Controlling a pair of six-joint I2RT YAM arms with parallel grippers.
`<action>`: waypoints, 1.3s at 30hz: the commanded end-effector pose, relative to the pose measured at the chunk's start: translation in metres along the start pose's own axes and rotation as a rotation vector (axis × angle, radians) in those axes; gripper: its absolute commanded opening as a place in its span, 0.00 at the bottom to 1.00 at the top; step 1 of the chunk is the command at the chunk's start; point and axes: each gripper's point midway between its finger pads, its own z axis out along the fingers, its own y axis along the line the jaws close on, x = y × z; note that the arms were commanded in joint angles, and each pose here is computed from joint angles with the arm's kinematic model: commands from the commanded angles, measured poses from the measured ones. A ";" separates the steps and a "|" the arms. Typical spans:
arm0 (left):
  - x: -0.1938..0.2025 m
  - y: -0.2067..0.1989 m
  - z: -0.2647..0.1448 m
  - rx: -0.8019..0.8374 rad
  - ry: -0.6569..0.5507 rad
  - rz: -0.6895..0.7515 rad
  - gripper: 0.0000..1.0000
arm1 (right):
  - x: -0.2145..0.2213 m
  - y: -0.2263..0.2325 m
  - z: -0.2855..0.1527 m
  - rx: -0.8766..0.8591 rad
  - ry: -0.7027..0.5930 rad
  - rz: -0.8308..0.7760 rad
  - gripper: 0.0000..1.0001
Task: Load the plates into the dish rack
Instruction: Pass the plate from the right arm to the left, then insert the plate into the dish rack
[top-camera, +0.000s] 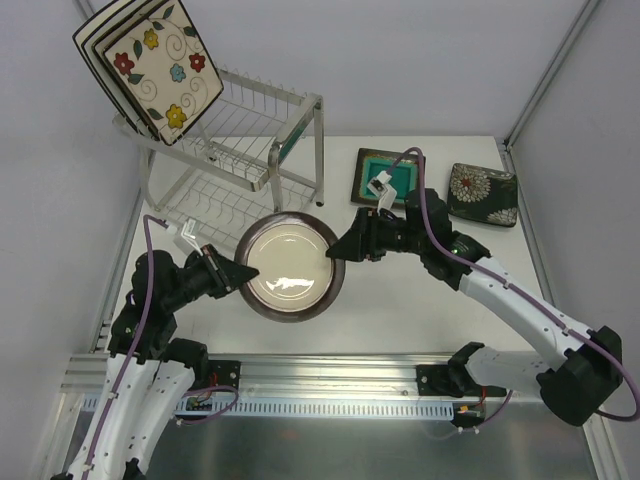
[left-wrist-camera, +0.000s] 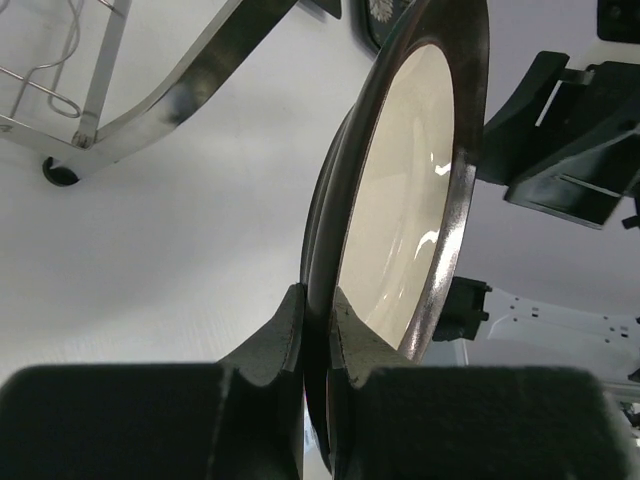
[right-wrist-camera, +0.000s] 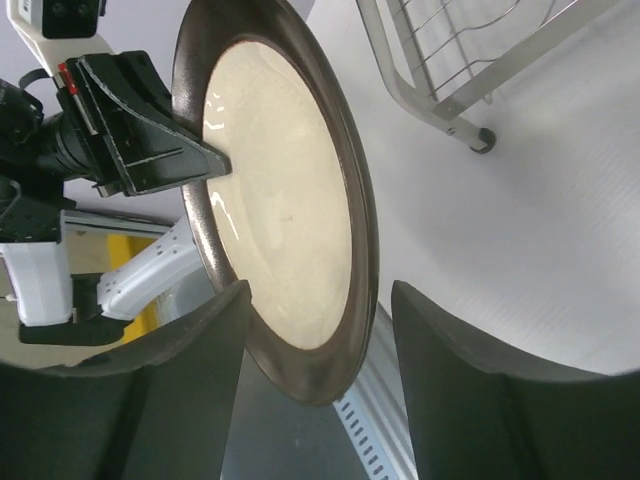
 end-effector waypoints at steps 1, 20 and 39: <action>-0.028 -0.047 -0.017 0.144 -0.129 0.164 0.00 | -0.012 0.012 -0.017 0.029 -0.048 -0.109 0.63; -0.047 -0.104 -0.055 0.284 -0.226 0.635 0.00 | -0.032 -0.071 -0.127 0.686 -0.257 -0.162 1.00; -0.167 -0.256 -0.097 0.400 -0.506 0.755 0.00 | 0.007 -0.107 -0.158 0.820 -0.228 -0.125 1.00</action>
